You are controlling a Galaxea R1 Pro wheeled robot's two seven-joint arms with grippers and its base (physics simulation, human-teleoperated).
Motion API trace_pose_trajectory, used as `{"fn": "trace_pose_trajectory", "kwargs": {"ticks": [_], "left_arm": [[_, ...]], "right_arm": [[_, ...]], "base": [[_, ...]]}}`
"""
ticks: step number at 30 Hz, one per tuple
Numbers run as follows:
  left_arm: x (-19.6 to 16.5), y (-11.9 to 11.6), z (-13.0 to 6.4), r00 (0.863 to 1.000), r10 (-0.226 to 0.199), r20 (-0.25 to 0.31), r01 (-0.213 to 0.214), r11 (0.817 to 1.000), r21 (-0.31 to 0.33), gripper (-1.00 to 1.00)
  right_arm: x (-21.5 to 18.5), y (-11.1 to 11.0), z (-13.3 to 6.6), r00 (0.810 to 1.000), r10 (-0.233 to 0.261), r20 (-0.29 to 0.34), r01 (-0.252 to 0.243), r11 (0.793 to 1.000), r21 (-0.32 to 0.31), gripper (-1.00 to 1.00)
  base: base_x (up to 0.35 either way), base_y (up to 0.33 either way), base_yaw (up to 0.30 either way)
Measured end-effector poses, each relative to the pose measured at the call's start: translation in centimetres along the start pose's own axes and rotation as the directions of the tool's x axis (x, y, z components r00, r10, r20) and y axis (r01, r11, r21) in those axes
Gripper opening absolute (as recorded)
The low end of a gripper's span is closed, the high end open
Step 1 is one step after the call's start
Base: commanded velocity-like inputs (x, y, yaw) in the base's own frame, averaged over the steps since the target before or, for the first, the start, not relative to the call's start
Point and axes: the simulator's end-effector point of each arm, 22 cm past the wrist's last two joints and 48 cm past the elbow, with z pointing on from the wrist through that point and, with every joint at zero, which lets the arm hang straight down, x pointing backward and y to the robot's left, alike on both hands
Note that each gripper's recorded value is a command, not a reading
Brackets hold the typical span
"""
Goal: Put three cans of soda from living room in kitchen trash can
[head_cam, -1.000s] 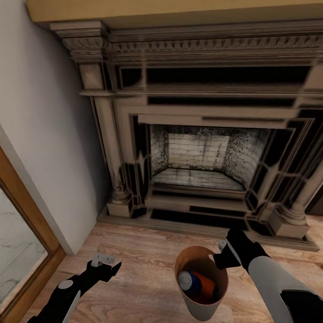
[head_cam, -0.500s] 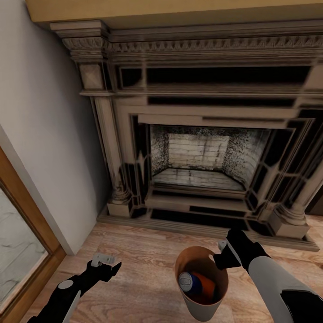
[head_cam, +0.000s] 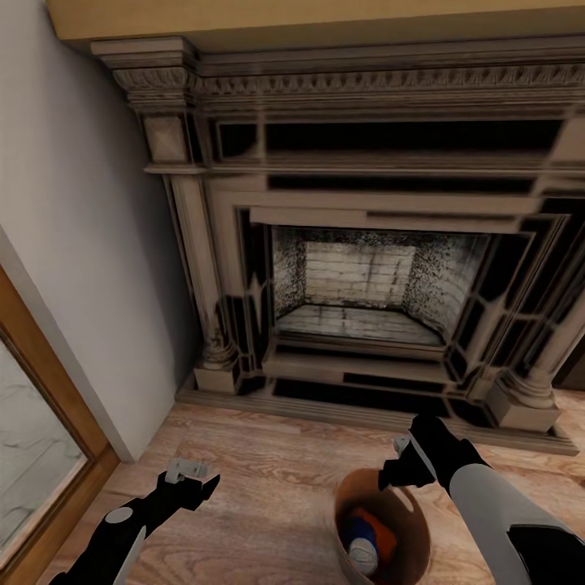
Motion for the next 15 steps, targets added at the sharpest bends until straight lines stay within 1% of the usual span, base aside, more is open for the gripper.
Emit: {"fn": "trace_pose_trajectory", "kwargs": {"ticks": [12, 15], "left_arm": [[0.03, 0.00, 0.00, 1.000, 0.000, -0.001, 0.000, 1.000, 0.000, 1.00], [-0.18, -0.01, 0.01, 1.000, 0.003, 0.009, -0.003, 1.000, 0.000, 1.00]], "right_arm": [[-0.03, 0.08, 0.00, 1.000, -0.001, 0.001, 0.001, 1.000, -0.001, 1.00], [-0.04, 0.12, 0.00, 1.000, -0.002, 0.001, 0.002, 1.000, -0.001, 1.00]], "base": [[0.000, 0.000, 0.000], [0.000, 0.000, 0.000]]}}
